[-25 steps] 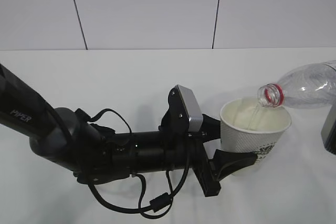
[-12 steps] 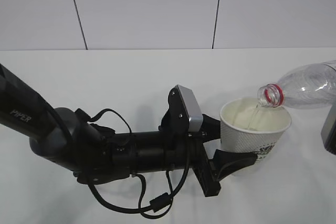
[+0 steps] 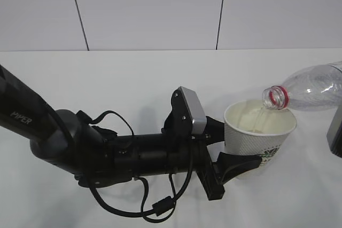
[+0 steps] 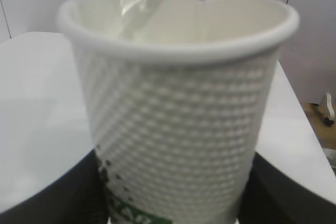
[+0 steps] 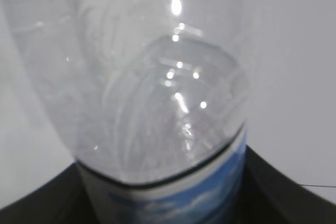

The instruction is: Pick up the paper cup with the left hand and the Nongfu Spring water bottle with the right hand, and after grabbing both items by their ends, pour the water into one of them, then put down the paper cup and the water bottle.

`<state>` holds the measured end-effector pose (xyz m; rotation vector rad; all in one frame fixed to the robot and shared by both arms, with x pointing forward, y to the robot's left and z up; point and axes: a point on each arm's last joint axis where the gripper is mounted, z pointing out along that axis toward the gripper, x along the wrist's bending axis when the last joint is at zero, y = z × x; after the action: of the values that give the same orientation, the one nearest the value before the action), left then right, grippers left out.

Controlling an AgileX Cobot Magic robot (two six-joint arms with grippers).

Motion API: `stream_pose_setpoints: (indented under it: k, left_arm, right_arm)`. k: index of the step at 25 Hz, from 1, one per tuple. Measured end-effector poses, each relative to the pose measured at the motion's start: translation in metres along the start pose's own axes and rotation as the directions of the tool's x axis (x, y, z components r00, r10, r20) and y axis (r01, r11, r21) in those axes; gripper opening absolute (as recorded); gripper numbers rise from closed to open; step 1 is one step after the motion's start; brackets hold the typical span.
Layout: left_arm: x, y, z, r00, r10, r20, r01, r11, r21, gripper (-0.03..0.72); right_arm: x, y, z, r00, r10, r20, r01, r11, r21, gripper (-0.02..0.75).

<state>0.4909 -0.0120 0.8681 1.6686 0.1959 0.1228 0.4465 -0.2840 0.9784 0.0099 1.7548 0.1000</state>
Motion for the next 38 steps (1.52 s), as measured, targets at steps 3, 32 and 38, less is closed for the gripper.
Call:
stream_pose_setpoints:
  k: [3, 32, 38]
  left_arm:
    - [0.0000, 0.0000, 0.0000, 1.000, 0.000, 0.000, 0.000, 1.000, 0.000, 0.469]
    - [0.0000, -0.0001, 0.0000, 1.000, 0.000, 0.000, 0.000, 1.000, 0.001, 0.468]
    - [0.0001, -0.0010, 0.0000, 1.000, -0.001, -0.001, 0.001, 1.000, 0.004, 0.468]
  right_arm:
    - [0.0000, 0.0000, 0.0000, 1.000, -0.002, 0.000, 0.002, 1.000, 0.000, 0.449]
    - [0.0000, 0.0000, 0.0000, 1.000, -0.019, 0.000, 0.019, 1.000, 0.000, 0.449]
    - [0.0000, 0.0000, 0.0000, 1.000, -0.019, 0.000, 0.019, 1.000, 0.000, 0.449]
